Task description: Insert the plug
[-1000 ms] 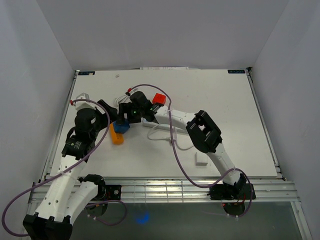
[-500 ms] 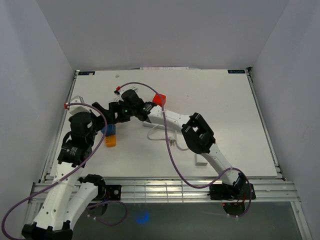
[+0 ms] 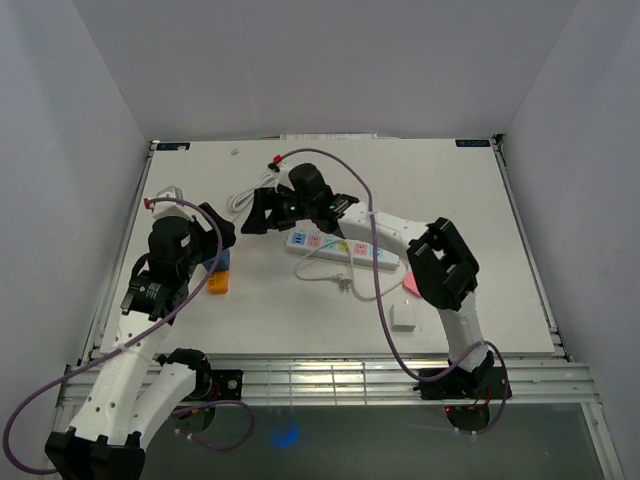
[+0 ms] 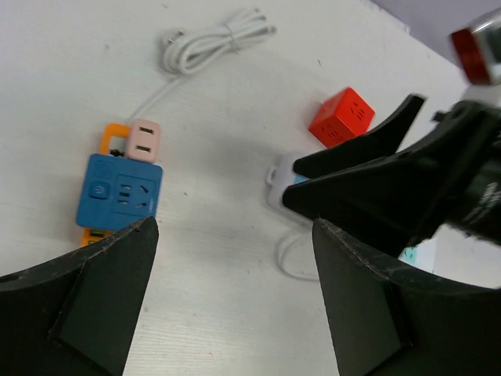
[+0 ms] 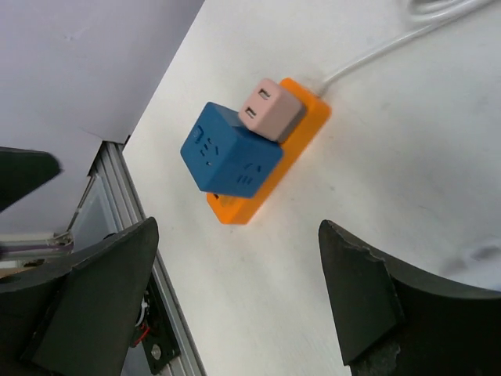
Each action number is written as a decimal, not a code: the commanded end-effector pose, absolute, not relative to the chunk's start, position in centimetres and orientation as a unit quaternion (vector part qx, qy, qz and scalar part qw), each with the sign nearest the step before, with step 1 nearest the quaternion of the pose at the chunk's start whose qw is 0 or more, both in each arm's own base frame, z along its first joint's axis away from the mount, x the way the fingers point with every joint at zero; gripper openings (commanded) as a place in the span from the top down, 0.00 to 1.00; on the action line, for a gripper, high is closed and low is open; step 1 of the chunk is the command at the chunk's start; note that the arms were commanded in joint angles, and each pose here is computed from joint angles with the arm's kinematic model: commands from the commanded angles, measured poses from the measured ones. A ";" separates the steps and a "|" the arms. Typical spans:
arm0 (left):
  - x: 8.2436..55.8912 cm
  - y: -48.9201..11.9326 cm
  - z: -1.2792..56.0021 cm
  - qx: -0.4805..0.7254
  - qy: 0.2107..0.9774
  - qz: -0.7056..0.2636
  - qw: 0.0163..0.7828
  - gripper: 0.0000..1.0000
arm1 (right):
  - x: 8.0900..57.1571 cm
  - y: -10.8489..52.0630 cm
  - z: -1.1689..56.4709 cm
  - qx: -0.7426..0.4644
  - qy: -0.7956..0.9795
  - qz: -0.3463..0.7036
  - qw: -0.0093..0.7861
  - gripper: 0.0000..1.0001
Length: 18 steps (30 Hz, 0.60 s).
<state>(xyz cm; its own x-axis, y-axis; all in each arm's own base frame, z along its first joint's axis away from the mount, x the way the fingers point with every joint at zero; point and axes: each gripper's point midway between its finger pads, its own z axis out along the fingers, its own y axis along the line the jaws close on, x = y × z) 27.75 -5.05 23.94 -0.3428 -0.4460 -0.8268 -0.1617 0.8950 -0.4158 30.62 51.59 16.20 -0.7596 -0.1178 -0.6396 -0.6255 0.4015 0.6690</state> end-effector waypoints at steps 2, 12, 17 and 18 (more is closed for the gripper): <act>28.0 -10.0 22.9 -0.136 0.827 -0.241 0.489 0.11 | 34.2 44.7 21.0 -0.202 0.784 0.470 0.351 0.12; 27.7 -12.0 16.9 -0.192 0.851 -0.277 0.402 0.14 | 40.6 31.7 18.7 -0.092 0.825 0.393 0.396 0.13; 27.7 -12.9 12.6 -0.193 0.876 -0.272 0.348 0.14 | 41.8 30.3 17.7 -0.104 0.837 0.341 0.415 0.11; 27.7 -13.0 11.3 -0.196 0.883 -0.265 0.334 0.14 | 42.0 30.0 17.3 -0.104 0.840 0.333 0.415 0.11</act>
<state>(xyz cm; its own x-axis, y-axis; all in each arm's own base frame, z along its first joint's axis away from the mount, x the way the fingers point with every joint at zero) 27.59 -12.03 12.96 -0.6715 -0.5214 -0.5266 -0.1628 0.7970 -0.5816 41.23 30.34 16.35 -0.6905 0.1402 -0.7097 -0.4160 0.7257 0.5480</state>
